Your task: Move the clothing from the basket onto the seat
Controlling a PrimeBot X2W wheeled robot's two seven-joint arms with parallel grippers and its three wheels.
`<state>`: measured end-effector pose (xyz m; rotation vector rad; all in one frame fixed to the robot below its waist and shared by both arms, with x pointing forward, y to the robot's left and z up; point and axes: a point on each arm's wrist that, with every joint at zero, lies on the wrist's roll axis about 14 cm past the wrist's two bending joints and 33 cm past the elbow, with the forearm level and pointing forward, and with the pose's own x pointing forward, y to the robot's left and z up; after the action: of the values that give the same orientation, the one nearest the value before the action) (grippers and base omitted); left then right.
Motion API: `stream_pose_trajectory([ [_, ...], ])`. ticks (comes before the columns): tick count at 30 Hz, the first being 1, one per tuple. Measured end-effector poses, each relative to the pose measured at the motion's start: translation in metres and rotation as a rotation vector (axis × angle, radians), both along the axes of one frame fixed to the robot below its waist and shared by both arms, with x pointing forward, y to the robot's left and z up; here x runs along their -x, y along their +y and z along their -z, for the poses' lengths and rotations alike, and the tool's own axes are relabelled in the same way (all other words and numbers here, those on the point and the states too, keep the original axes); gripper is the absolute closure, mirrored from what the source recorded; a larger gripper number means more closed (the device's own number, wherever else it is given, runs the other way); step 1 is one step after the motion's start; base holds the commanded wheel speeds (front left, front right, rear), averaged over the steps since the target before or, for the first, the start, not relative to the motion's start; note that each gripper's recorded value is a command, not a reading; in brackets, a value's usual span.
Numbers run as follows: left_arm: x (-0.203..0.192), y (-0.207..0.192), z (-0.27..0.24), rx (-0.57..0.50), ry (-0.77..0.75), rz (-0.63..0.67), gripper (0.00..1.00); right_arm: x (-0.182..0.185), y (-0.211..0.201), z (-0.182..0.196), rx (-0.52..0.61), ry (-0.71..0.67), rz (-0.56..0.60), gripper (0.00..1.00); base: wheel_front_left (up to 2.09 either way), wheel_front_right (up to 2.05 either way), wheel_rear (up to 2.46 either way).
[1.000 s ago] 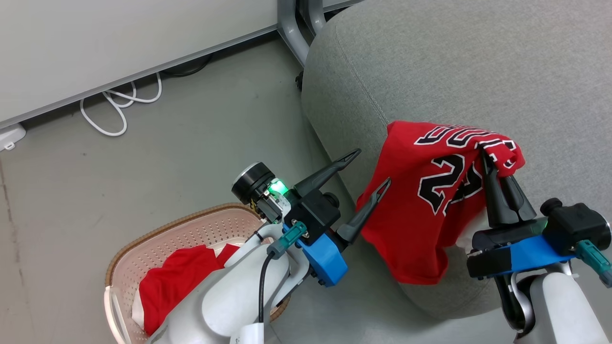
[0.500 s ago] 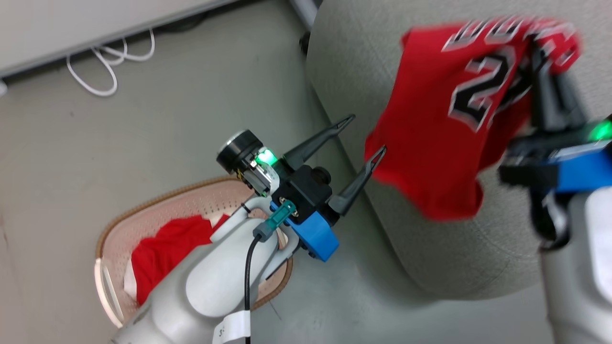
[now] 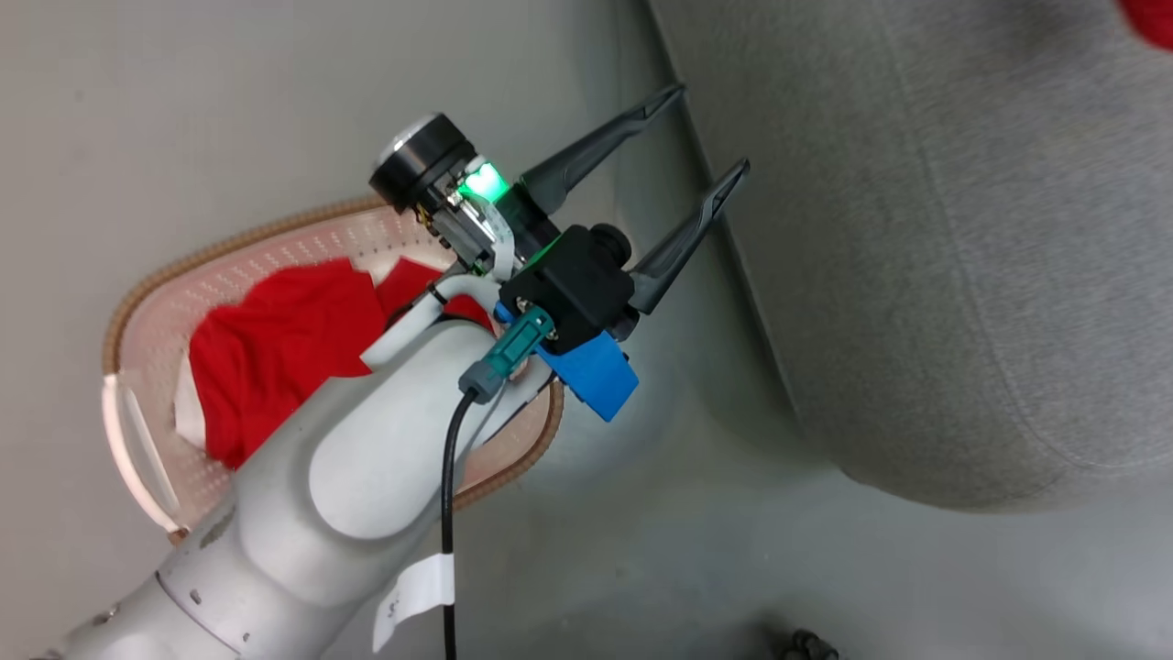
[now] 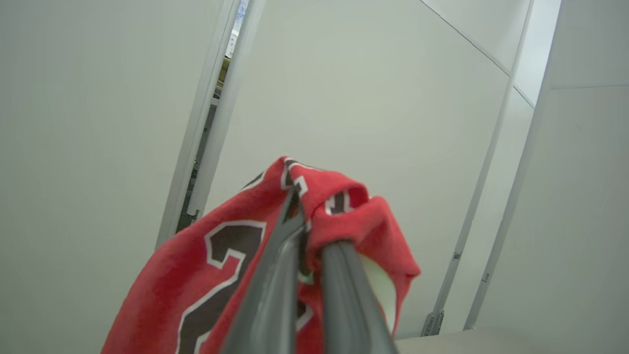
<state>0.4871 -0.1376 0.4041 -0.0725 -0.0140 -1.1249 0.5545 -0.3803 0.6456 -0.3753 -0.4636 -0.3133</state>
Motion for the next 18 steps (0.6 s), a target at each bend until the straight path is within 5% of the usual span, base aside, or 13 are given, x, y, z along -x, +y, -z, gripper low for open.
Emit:
stream_pose_trajectory([
  [8, -0.006, 0.004, 0.044, -0.01, 0.07, -0.003, 0.0, -0.022, -0.052, 0.104, -0.086, 0.258, 0.129, 1.0, 0.0, 0.0, 0.0],
  [18, -0.005, 0.006, 0.047, -0.01, 0.074, -0.003, 0.0, 0.011, -0.056, 0.23, -0.255, 0.562, 0.197, 1.0, 0.0, 0.0, 0.0],
])
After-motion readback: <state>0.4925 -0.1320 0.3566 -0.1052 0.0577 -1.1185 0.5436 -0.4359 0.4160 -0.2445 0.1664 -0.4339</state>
